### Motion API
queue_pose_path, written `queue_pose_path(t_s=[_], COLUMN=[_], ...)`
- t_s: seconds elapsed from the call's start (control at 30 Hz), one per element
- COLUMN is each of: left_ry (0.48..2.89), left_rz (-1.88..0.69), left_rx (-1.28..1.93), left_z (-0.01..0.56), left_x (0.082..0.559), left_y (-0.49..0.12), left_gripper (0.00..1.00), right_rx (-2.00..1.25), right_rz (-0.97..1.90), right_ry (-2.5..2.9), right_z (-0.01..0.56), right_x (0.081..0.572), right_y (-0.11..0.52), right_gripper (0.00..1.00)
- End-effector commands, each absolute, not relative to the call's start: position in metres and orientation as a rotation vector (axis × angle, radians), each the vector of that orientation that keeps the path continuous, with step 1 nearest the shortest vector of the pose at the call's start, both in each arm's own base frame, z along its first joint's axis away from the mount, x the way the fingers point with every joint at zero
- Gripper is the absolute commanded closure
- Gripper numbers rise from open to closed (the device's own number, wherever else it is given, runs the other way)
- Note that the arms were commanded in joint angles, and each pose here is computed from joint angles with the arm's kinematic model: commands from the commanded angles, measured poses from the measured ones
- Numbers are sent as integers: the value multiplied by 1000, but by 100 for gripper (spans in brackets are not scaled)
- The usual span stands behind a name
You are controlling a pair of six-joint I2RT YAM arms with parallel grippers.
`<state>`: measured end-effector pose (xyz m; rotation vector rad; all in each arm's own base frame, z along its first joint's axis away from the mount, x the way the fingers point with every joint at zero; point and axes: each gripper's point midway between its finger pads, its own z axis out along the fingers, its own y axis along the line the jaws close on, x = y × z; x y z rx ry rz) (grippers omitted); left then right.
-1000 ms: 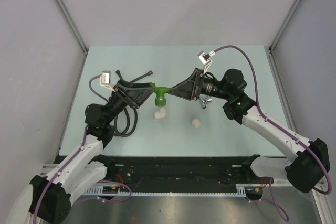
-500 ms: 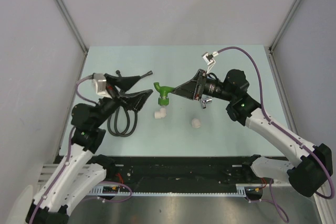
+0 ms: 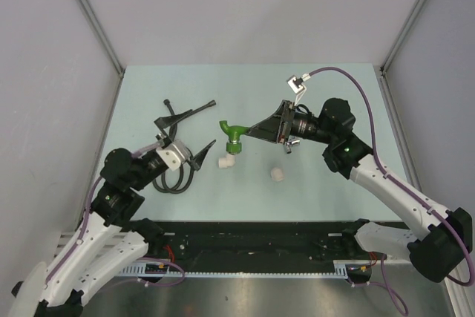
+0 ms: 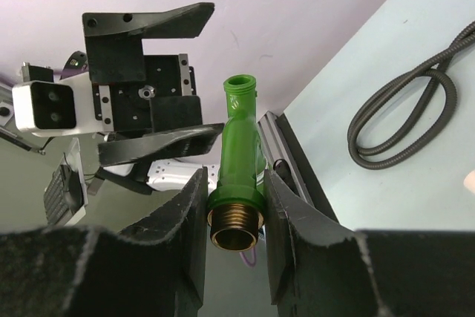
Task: Install the water faucets
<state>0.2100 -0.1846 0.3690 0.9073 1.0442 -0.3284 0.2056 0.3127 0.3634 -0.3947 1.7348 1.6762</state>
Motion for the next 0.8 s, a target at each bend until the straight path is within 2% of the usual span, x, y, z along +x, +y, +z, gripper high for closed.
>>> queue_pose_path(t_s=[0.0, 0.13, 0.2, 0.3, 0.33, 0.47, 0.6, 0.77], left_ry=[1001, 1004, 1042, 1071, 1107, 1184, 1173, 1138], left_rz=[-200, -361, -484, -586, -697, -928, -1230, -1413], left_rx=[989, 911, 766, 555, 454, 183, -8, -99], left_z=[373, 380, 385, 394, 395, 393, 397, 400], left_x=[217, 214, 217, 223, 222, 229, 222, 221], left_y=[-184, -198, -200, -192, -193, -192, -202, -210], left_gripper=[4, 11, 12, 8, 4, 1, 0, 2], right_rx=[-447, -473, -481, -470, -471, -472, -491, -511], right_rz=[1718, 1704, 1679, 1643, 1635, 1627, 1653, 1693], right_ry=[1680, 1640, 1610, 1573, 1564, 1533, 1504, 1483], right_z=[380, 384, 387, 392, 393, 396, 397, 397], right_x=[197, 198, 200, 205, 206, 211, 212, 211], right_y=[315, 316, 316, 314, 314, 316, 323, 333], right_gripper=[100, 100, 100, 100, 100, 100, 100, 100])
